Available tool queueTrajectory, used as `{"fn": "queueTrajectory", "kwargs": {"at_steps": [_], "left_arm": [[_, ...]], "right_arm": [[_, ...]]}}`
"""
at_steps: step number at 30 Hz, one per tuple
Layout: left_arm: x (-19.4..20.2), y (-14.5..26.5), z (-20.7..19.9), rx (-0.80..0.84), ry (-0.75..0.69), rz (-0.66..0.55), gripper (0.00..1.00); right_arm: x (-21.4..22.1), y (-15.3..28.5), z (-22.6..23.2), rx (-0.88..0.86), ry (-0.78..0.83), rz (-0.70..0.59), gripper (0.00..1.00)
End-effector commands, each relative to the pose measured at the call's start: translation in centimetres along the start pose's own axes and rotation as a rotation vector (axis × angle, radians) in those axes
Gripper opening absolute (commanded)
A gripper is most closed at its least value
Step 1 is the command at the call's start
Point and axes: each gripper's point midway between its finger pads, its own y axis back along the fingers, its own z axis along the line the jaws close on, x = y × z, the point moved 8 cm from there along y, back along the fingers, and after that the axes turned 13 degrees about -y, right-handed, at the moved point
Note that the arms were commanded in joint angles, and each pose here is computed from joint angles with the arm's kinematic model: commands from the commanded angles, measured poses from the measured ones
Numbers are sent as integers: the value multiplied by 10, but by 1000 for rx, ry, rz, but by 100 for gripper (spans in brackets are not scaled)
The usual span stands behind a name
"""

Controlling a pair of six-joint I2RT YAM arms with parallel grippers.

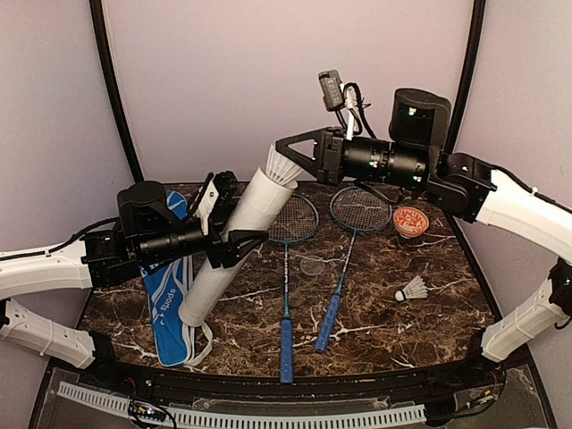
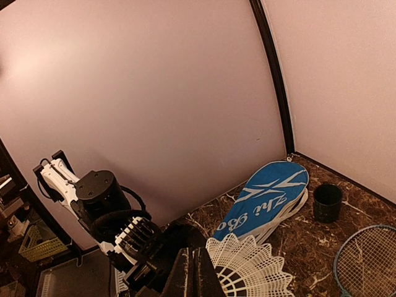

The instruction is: Pack up the badminton gear

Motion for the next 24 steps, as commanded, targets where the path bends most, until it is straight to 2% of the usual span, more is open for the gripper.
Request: {"fn": "queueTrajectory", "kwargs": {"at_steps": [1,10,19,20,21,22,24], "left_arm": [[-14,3,1,-6,0,-87,36],[-8,2,-1,6,-12,-69,36],[-4,1,-5,29,-22,-61,37],[-4,1,-5,36,-21,-65,37],[-5,1,-6,40,-20,-69,37],[-5,1,-6,43,-17,-72,37],[-5,1,-6,47,-19,-81,37]], "right_arm": [[2,-5,2,-9,10,-9,0],[-5,14,11,-13,12,-17,0],[5,19,6,33,-7,58,0],[9,17,9,-13,-10,92,59],[12,15,12,-57,-13,122,68],[14,12,12,-78,56,133,66],[17,5,11,-92,14,154,67]]}}
